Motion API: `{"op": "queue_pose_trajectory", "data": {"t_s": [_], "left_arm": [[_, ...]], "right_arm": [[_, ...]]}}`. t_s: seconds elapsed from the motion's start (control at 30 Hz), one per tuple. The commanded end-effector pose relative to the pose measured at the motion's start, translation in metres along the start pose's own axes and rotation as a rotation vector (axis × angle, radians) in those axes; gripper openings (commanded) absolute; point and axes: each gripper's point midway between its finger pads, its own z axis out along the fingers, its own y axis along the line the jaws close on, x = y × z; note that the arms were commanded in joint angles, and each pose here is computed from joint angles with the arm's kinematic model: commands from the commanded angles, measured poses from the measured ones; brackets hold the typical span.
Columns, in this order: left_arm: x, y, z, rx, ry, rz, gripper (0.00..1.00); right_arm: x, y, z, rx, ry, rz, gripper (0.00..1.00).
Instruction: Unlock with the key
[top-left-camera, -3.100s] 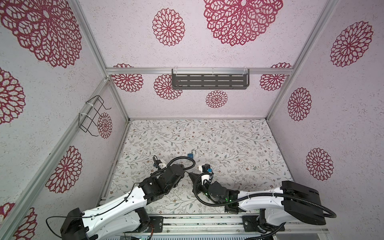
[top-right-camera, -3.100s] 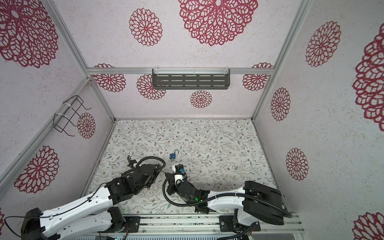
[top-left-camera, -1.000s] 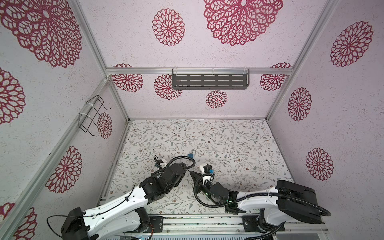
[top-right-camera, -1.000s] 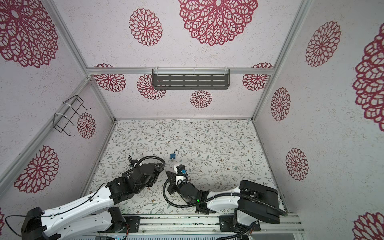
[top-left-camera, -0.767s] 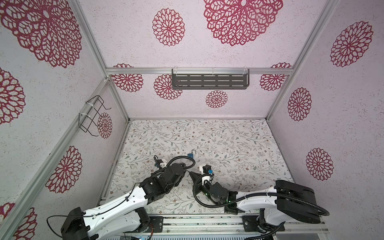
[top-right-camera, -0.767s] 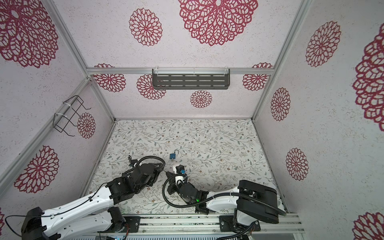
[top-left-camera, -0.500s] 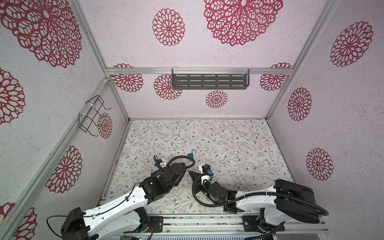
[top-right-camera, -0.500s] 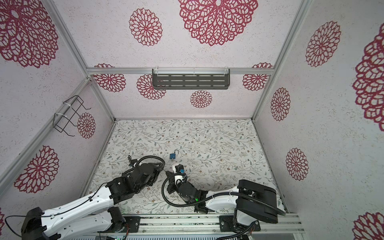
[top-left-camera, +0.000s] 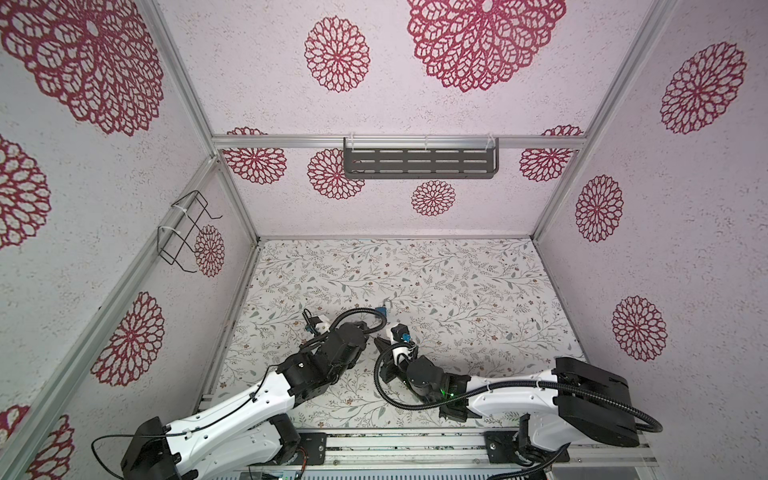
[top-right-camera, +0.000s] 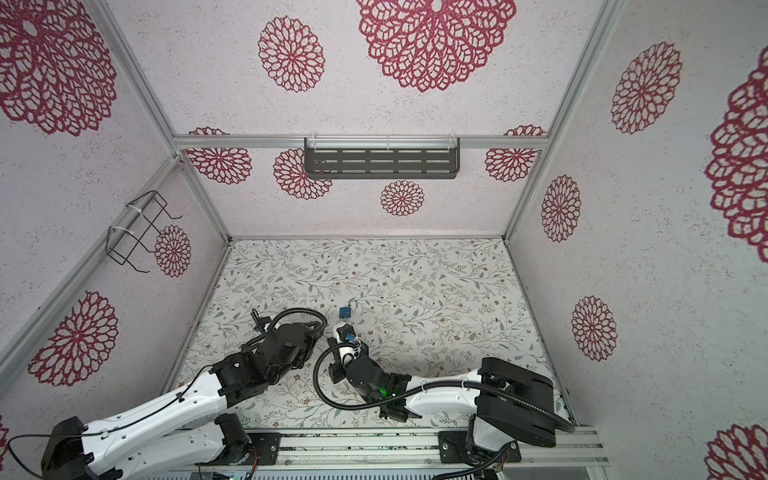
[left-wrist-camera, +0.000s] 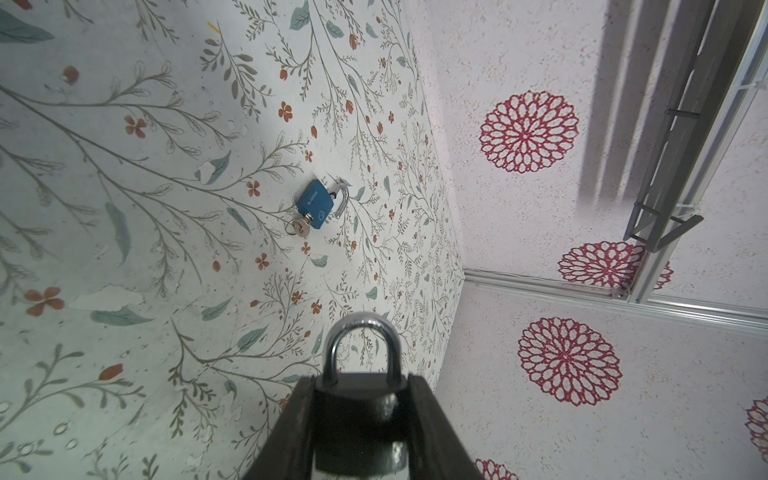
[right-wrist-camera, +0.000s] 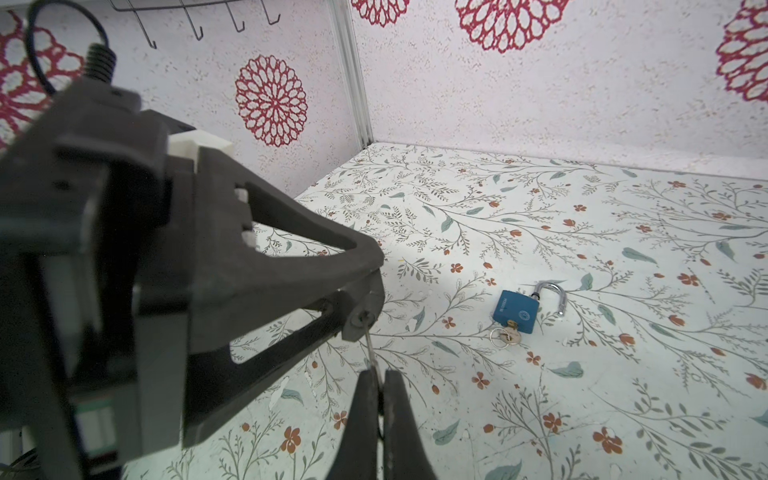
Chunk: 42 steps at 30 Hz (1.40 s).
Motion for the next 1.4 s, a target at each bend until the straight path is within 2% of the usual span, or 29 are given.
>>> {"op": "queue_pose_trajectory", "data": {"t_s": [0.0, 0.1, 0.17, 0.47, 0.6, 0.67, 0.77, 0.83, 0.9, 1.13, 1.37], "left_arm": [[0.014, -0.019, -0.008, 0.054, 0.082, 0.0, 0.04], [0.017, -0.02, -0.007, 0.058, 0.09, -0.004, 0.04], [0.018, -0.022, -0.007, 0.066, 0.095, -0.008, 0.04], [0.023, -0.035, -0.011, 0.099, 0.13, -0.024, 0.04], [0.031, -0.037, -0.012, 0.108, 0.169, -0.036, 0.03], [0.035, -0.039, -0.012, 0.123, 0.192, -0.057, 0.03], [0.038, -0.041, -0.013, 0.129, 0.193, -0.06, 0.03], [0.039, -0.042, -0.012, 0.124, 0.195, -0.06, 0.03], [0.041, -0.044, -0.012, 0.128, 0.204, -0.071, 0.03], [0.036, -0.046, -0.015, 0.13, 0.186, -0.084, 0.03], [0.022, -0.037, -0.02, 0.113, 0.137, -0.096, 0.03]], "right_arm": [[-0.035, 0.015, 0.0, -0.128, -0.046, 0.133, 0.0], [-0.039, 0.014, 0.0, -0.2, -0.052, 0.288, 0.0], [-0.041, 0.012, 0.0, -0.194, -0.057, 0.316, 0.0], [-0.043, 0.006, -0.001, -0.041, -0.061, 0.043, 0.0], [-0.046, 0.006, 0.0, -0.01, -0.072, -0.019, 0.0], [-0.05, 0.003, -0.002, -0.023, -0.096, 0.061, 0.0], [-0.055, 0.01, -0.003, -0.187, -0.103, 0.308, 0.0], [-0.06, -0.003, 0.002, -0.144, -0.111, 0.339, 0.0], [-0.061, -0.01, 0.003, -0.074, -0.122, 0.288, 0.0], [-0.058, 0.001, -0.004, -0.051, -0.137, 0.115, 0.0], [-0.047, -0.009, -0.015, -0.001, -0.111, 0.085, 0.0]]}}
